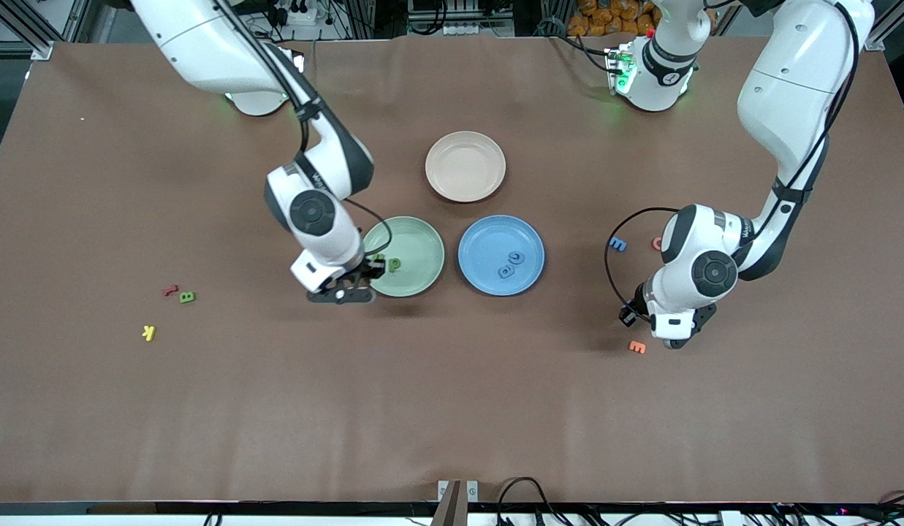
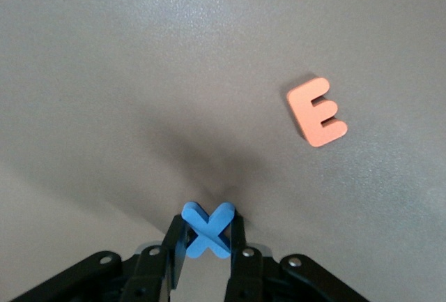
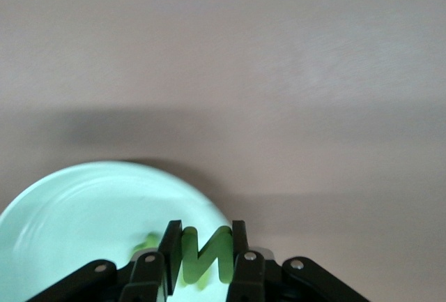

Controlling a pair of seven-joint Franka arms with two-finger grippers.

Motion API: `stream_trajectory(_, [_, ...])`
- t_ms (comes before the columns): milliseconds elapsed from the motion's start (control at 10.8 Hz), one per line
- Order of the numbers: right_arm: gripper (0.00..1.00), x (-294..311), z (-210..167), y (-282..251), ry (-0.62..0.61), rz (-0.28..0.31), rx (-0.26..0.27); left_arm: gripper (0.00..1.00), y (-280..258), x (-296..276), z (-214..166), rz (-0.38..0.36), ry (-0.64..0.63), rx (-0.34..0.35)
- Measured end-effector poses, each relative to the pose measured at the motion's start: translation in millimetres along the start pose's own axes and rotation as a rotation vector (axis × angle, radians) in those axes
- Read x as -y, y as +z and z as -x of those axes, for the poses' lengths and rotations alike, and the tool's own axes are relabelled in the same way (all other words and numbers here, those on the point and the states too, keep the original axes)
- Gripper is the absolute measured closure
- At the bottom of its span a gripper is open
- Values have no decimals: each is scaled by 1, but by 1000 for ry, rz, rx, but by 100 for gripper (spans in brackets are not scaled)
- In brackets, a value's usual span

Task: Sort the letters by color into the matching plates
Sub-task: 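Carry green N to the green plate while the left gripper carries blue x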

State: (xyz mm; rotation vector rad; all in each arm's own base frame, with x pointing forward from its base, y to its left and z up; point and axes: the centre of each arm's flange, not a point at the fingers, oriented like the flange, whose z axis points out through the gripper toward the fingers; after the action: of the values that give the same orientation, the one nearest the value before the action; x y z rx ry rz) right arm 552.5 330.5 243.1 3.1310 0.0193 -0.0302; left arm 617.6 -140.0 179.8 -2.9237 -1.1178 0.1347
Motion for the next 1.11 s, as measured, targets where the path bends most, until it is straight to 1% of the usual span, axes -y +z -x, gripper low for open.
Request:
stream_trajectory(278, [67,32,20,1,-53,4,3,71,-7,-11,5,17,16,-9])
stream_trajectory(463, [67,36,23,1,-55,6,5,71,-15,-33,26,32,38,-20])
stream_trajectory(555, [57,35,23,1,-50,6,5,71,-17,-44,41,32,51,-22])
stream_trajectory(740, [27,33,19,-1,-41,5,-1,71,-19,-67,82,27,99,-25])
stream_trajectory(833, [11,32,17,-2,-37,5,-4,71,-17,-79,109,21,143,-25])
stream_trajectory(925, [0,30,15,-3,-33,5,-6,71,-16,-92,141,18,193,-27])
stream_trajectory(1110, [0,16,5,-4,-7,7,-11,71,-24,-113,193,28,270,-41])
